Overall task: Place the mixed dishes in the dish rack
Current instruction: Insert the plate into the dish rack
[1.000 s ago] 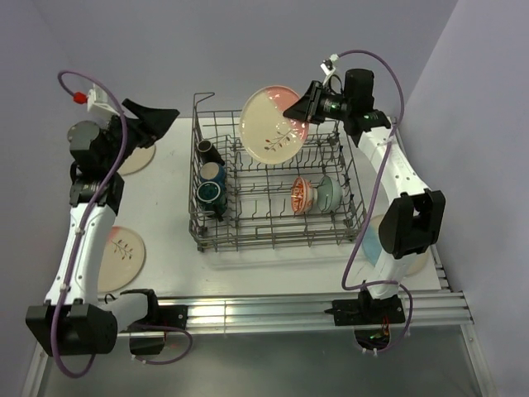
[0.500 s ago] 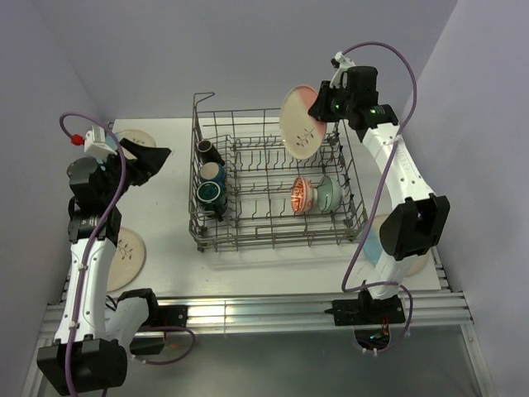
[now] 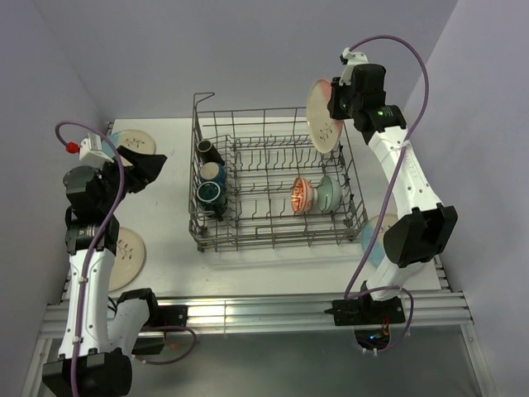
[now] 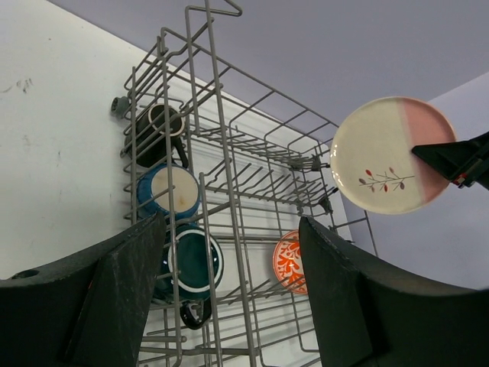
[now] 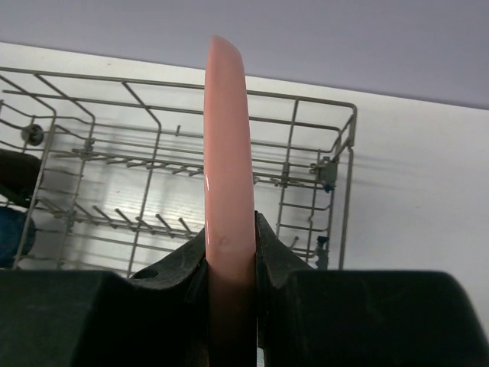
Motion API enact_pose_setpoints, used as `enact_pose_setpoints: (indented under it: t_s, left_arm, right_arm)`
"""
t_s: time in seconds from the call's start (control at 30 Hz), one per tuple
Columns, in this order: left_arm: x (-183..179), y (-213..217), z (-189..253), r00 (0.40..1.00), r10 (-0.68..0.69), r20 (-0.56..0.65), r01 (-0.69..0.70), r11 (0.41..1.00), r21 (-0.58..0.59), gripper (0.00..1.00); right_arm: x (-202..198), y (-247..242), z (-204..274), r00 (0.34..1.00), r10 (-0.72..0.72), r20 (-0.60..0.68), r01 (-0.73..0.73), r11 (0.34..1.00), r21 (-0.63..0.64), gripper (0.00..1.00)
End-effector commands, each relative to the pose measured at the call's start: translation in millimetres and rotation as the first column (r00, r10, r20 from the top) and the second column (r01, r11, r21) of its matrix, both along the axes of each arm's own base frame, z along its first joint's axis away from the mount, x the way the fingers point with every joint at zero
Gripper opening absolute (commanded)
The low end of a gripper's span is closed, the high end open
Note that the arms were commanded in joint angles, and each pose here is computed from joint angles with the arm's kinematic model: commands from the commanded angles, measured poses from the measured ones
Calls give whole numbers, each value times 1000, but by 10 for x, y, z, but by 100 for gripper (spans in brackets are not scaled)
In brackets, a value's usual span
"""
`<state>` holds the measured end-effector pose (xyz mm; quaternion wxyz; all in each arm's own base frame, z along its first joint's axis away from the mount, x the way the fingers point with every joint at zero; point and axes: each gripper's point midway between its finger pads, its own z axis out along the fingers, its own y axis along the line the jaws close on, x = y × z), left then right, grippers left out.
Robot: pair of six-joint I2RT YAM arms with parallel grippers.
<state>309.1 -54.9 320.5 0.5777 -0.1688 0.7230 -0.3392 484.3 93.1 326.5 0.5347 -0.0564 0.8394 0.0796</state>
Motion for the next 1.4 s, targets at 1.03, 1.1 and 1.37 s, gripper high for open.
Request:
enact_pose_setpoints:
  t_s: [1.03,1.1,1.37]
  left_arm:
    - [-57,105,-191,999,33,-29,-32,999,38,78]
    - [-51,109,-201,999,37,-32,-36,999,33,78]
    - [-25,150,-262,996,61,-64,-61,998,15,78]
  right_arm:
    - [443,-81,-473,995,-80,64,89,985,-151,0]
    - [475,-60,-613,995,-88,36,93,984,-153,0]
    - [566,40,-936,994,-107,-18,103,983,-150,16]
